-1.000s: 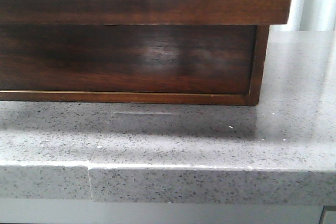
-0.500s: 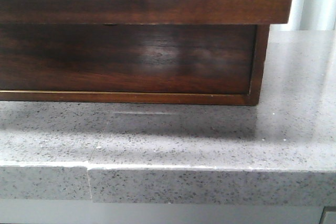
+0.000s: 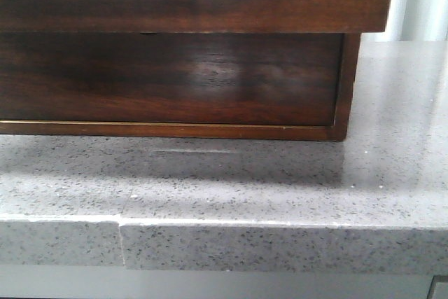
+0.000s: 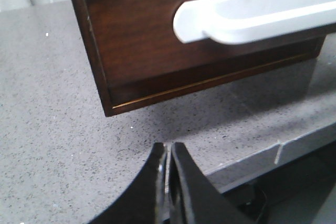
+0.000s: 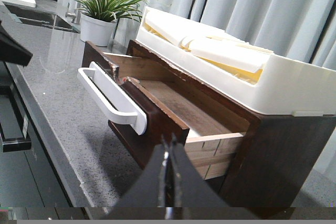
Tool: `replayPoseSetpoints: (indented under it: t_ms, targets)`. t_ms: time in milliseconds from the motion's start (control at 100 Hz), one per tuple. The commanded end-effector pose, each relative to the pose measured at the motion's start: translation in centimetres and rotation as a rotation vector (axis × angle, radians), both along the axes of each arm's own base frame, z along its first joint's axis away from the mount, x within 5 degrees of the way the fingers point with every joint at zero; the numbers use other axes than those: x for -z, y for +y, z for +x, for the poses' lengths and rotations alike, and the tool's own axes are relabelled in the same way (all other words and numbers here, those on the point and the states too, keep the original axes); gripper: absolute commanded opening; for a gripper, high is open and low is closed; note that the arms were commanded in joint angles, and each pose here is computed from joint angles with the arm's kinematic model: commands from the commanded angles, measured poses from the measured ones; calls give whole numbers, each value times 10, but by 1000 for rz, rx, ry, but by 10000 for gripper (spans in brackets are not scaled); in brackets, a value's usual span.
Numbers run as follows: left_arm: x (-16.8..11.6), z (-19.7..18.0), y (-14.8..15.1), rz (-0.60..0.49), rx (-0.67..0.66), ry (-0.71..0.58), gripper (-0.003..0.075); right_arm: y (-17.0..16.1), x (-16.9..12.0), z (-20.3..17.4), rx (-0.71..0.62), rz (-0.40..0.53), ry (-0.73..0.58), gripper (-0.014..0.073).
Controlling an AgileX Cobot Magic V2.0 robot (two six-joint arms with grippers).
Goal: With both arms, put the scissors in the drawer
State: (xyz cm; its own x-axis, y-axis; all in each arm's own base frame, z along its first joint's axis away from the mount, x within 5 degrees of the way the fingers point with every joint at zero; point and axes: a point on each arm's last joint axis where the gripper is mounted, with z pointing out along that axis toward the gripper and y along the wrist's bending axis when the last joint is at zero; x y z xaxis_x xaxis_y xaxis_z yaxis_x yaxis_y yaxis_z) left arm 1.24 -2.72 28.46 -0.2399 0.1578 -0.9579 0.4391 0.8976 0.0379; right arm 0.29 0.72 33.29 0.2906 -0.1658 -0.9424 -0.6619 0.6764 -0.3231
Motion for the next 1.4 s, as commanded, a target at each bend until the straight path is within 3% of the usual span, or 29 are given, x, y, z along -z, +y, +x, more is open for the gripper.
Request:
replayPoseSetpoints:
  t_ms: [0, 80, 190, 290, 560, 700, 1390]
  targets:
    - [-9, 9, 4, -37, -72, -132, -20, -2, -13, 0, 16, 63, -63, -46]
    - [1, 19, 11, 3, -155, -205, -20, -2, -13, 0, 16, 63, -63, -46]
    - [19, 31, 21, -45, -286, -313, -20, -2, -13, 0, 16, 63, -63, -46]
    - [38, 36, 21, -84, -304, -360, -20, -2, -13, 0, 16, 63, -63, -46]
    - [84, 41, 20, -151, -317, -226, -20, -2, -13, 0, 16, 63, -63, -46]
    - [97, 41, 21, -121, -330, -127, -20, -2, -13, 0, 16, 62, -61, -46]
    - [100, 40, 21, -112, -335, -98, -20, -2, -13, 0, 16, 63, -62, -46]
